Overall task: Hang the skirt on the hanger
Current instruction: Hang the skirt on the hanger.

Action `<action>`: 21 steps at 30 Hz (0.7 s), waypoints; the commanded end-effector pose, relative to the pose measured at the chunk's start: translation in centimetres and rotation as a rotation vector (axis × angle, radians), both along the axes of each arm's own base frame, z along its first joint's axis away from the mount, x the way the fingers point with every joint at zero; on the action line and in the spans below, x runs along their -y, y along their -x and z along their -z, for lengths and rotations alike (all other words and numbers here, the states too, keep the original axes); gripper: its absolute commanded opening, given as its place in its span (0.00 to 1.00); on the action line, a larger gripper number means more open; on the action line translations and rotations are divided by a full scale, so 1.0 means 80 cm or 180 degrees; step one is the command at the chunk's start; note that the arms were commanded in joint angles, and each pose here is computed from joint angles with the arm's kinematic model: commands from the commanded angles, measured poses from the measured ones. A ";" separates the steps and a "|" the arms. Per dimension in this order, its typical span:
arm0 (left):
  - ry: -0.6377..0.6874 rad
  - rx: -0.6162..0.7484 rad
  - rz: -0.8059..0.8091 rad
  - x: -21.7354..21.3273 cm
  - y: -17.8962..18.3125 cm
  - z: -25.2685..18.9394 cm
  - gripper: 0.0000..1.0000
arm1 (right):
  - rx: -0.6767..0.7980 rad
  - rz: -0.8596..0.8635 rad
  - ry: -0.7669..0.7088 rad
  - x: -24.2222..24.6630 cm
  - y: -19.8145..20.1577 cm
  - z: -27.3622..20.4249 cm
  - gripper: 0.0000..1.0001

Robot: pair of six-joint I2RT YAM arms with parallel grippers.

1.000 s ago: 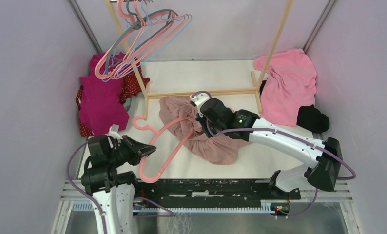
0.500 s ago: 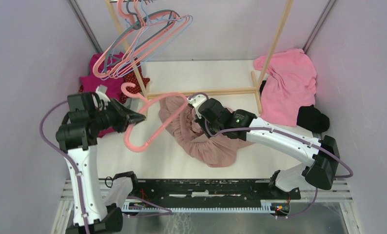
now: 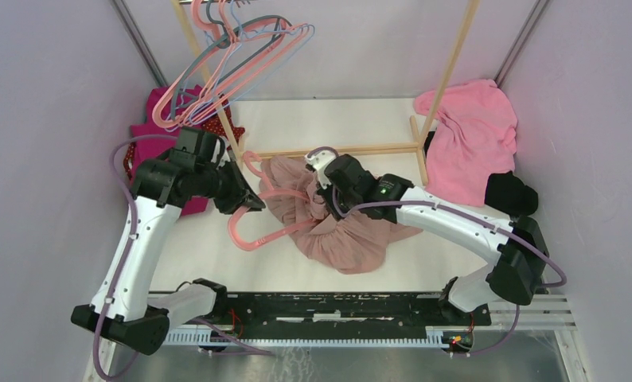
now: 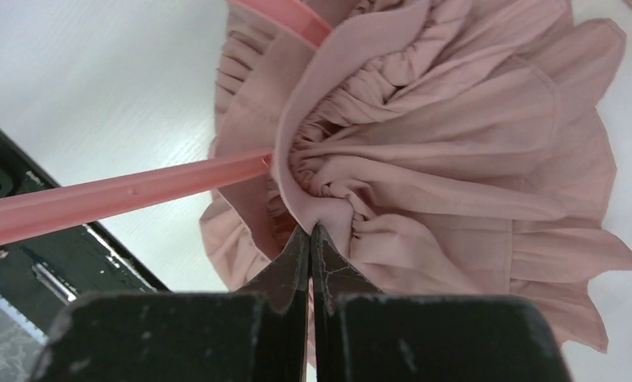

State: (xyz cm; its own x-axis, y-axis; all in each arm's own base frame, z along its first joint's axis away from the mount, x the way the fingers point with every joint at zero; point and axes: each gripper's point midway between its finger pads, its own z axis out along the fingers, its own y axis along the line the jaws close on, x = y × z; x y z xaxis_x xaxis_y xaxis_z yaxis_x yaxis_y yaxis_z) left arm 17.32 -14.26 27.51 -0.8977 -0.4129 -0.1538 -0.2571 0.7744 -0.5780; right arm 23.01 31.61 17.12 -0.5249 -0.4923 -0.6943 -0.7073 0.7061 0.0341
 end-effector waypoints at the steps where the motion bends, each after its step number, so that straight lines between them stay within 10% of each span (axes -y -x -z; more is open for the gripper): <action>1: 0.0195 0.0504 -0.0243 0.019 -0.031 -0.052 0.03 | -0.0038 0.0095 -0.0256 0.010 -0.024 -0.009 0.01; 21: 0.1149 0.1033 -0.0158 0.107 0.008 0.009 0.03 | -0.0002 0.0030 -0.0445 0.046 0.006 -0.055 0.01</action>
